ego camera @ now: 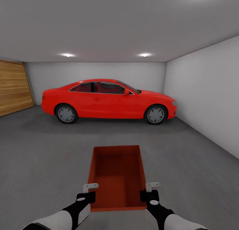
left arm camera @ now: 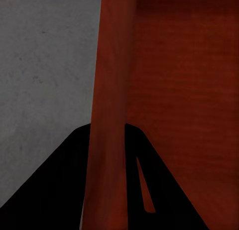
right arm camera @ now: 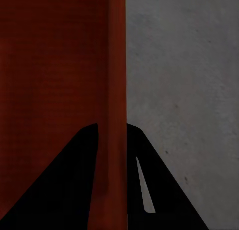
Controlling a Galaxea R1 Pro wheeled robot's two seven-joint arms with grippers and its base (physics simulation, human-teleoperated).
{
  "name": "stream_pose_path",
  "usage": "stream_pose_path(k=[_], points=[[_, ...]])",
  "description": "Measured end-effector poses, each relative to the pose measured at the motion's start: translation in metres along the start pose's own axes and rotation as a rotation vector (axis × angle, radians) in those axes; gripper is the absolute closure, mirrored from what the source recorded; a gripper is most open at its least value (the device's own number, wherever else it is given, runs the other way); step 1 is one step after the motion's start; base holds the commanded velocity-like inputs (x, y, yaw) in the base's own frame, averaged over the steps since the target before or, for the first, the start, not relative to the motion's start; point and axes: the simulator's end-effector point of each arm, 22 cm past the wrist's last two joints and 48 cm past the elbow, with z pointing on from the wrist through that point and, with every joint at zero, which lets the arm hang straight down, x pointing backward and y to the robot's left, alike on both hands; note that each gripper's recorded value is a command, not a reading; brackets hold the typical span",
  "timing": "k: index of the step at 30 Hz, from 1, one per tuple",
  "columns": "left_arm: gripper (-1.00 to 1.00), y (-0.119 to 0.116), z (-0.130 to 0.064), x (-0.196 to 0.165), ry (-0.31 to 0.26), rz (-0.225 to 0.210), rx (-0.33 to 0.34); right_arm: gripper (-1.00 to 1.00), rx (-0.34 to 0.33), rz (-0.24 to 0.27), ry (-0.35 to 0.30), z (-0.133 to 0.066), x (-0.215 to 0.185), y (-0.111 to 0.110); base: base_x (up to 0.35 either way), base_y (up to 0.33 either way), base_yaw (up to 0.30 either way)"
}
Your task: Move the two storage containers from the living room to the garage. In the garage, place one container on the floor and stack the other container on top of it (either order is fine).
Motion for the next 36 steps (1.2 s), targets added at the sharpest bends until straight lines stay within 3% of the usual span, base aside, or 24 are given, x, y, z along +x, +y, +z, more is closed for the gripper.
stream_pose_path(k=[36], points=[[1.0,0.0005,0.0001,0.0001,0.001,0.002,0.0,1.0,0.001,0.001,0.001,-0.0003,0.0006,0.0005,0.321,0.0,0.0]])
